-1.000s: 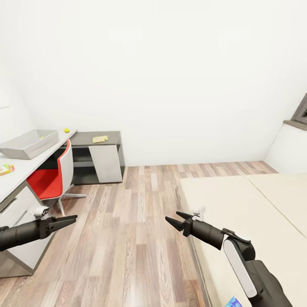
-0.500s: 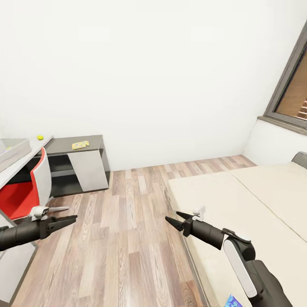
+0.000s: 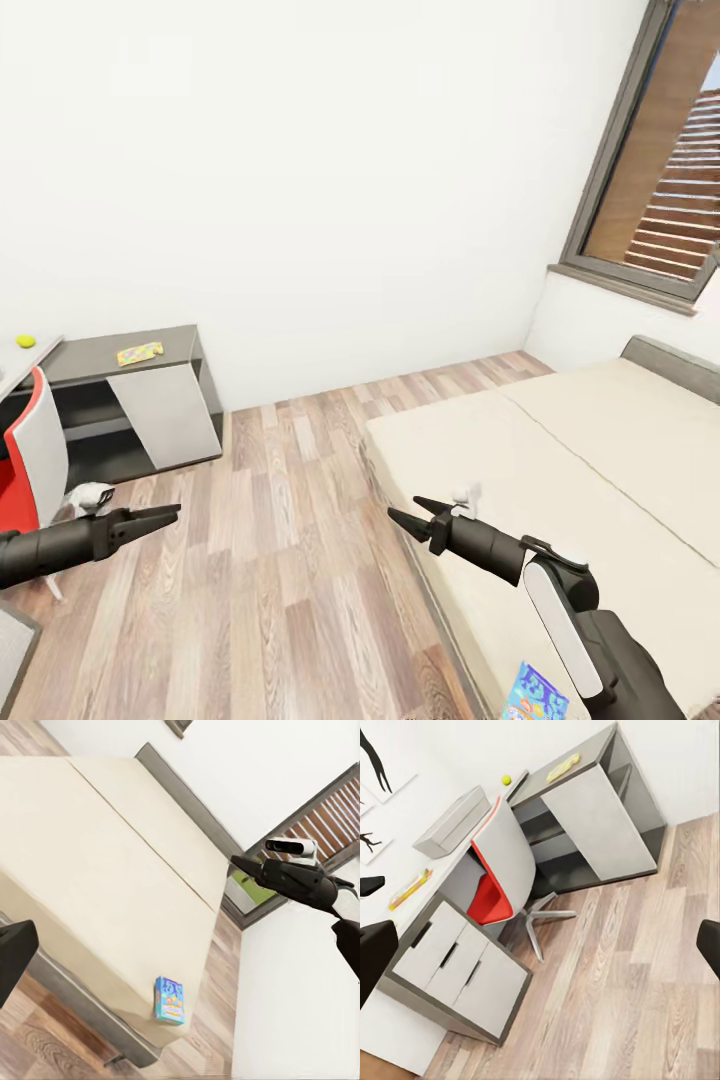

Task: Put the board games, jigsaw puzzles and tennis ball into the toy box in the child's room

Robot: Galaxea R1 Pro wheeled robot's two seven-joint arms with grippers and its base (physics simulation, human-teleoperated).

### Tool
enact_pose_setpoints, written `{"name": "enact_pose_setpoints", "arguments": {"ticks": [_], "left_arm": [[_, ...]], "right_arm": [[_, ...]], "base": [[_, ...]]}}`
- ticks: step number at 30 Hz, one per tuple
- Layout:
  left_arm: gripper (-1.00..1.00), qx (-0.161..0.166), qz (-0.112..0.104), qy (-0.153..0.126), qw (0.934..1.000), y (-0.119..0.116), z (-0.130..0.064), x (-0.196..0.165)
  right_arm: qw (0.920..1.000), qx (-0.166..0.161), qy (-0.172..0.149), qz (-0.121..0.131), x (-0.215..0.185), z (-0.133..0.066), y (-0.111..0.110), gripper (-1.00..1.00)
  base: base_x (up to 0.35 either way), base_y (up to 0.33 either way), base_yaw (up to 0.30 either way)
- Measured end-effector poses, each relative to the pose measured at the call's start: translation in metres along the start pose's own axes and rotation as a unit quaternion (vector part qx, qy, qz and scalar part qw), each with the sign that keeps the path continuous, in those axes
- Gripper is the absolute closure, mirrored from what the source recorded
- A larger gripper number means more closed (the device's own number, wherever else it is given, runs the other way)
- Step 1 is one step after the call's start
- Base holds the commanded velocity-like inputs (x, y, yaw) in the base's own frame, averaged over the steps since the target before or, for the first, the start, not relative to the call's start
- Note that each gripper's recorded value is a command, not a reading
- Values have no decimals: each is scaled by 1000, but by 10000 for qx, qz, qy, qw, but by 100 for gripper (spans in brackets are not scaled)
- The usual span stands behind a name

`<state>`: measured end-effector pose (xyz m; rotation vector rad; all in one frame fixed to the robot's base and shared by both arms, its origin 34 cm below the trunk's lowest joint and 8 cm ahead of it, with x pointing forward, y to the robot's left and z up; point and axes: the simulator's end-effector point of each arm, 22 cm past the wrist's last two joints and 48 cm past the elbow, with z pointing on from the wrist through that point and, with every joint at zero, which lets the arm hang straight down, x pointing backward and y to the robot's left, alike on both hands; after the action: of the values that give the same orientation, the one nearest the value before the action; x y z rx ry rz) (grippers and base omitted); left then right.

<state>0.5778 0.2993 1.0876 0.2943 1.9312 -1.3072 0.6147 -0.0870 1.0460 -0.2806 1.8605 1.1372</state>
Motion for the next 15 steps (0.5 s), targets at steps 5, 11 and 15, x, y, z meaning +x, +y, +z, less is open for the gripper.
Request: {"name": "enact_pose_setpoints", "arguments": {"ticks": [5,11,15], "left_arm": [[-100,-1,-2,1,10000,0,0,0],[-100,-1,-3,0,10000,0,0,0],[-100,-1,-7,1,10000,0,0,0]], "right_arm": [[10000,0,0,4,0,0,0,-100],[10000,0,0,4,0,0,0,-100],[10000,0,1,5,0,0,0,-100]], "base": [[-25,243,-281],[-69,262,-281],[-85,267,-281]]}}
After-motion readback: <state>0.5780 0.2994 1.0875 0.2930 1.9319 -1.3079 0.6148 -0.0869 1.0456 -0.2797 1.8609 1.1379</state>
